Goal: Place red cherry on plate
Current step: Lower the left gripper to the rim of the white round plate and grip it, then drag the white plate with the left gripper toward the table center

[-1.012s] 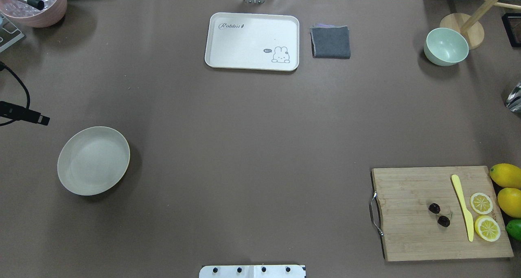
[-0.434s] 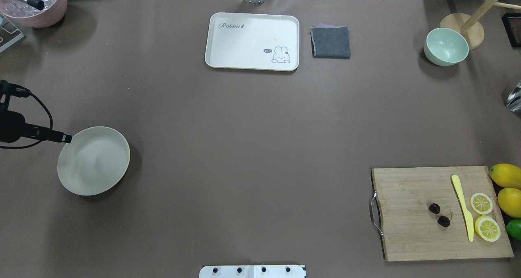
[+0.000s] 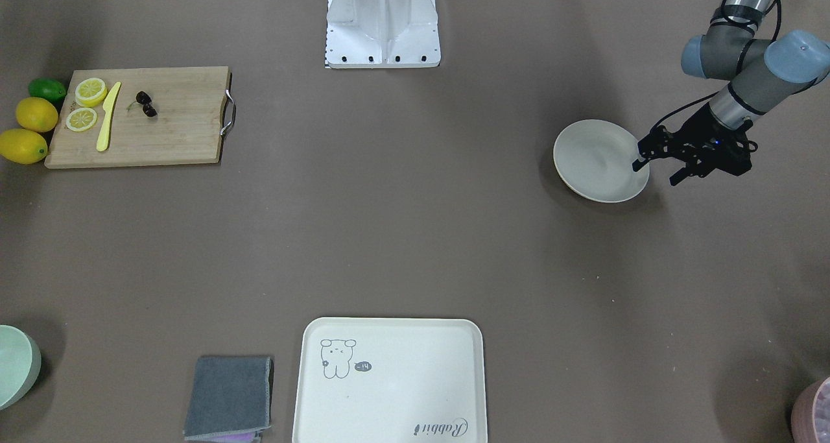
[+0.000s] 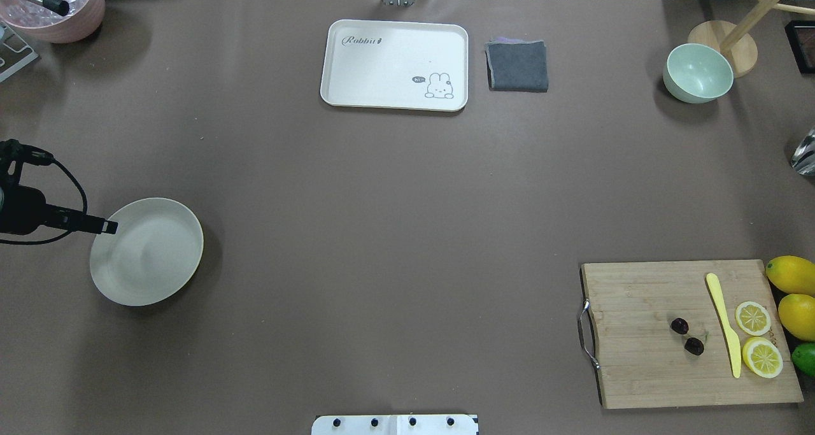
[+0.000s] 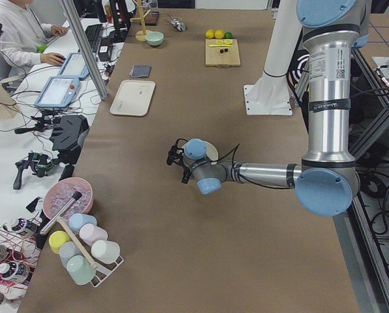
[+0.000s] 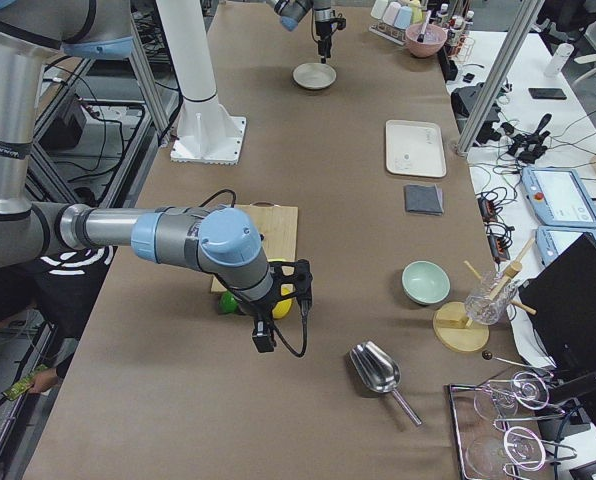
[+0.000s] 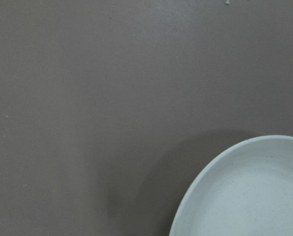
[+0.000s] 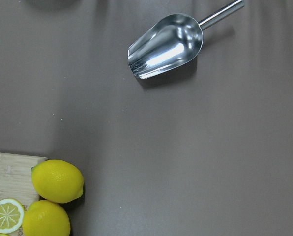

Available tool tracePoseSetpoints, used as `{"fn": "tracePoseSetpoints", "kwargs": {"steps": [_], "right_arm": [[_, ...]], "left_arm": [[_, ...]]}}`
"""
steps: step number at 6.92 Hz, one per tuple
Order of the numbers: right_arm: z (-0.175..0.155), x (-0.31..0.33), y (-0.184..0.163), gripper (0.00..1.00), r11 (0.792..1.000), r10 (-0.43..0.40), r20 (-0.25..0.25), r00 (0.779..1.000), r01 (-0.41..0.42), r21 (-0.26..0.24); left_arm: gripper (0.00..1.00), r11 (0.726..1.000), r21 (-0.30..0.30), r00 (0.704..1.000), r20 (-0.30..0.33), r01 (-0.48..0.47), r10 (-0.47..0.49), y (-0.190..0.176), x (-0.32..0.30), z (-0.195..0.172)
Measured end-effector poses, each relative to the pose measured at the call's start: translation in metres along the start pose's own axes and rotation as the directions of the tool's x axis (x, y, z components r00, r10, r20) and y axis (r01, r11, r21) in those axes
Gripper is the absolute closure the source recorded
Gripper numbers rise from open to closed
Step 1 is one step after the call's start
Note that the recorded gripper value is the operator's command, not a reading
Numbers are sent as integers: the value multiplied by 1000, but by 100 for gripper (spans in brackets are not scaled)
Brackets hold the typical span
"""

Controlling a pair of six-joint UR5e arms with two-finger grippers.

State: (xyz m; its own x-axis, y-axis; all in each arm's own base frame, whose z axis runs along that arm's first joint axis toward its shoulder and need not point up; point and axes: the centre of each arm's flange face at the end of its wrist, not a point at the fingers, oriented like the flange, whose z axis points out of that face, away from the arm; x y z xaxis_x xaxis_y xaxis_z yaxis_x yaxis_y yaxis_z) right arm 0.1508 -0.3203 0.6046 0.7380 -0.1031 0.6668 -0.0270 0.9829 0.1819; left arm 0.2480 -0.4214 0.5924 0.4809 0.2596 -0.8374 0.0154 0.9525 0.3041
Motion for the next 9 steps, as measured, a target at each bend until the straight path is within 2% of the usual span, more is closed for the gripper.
{"fn": "tracePoseSetpoints", "kwargs": {"steps": [1,3,7,9], "right_arm": [[0,0,0,0,1000,0,0,1000,0,1],[0,0,0,0,1000,1,1,1000,-1,1],[0,0,1,0,1000,2,0,1000,-2,1],[-1,1,3,0,1000,7,1,1000,-7,3]], "left_arm": [[31,1000,5,1000,4,-5,5,2,1,3],[100,1000,22,1000,20,-21,21,7,7,12],[100,997,52,999,-13,-51,52,20,0,16],[100,999,14,996,-71,-52,53,14,12,10]]}}
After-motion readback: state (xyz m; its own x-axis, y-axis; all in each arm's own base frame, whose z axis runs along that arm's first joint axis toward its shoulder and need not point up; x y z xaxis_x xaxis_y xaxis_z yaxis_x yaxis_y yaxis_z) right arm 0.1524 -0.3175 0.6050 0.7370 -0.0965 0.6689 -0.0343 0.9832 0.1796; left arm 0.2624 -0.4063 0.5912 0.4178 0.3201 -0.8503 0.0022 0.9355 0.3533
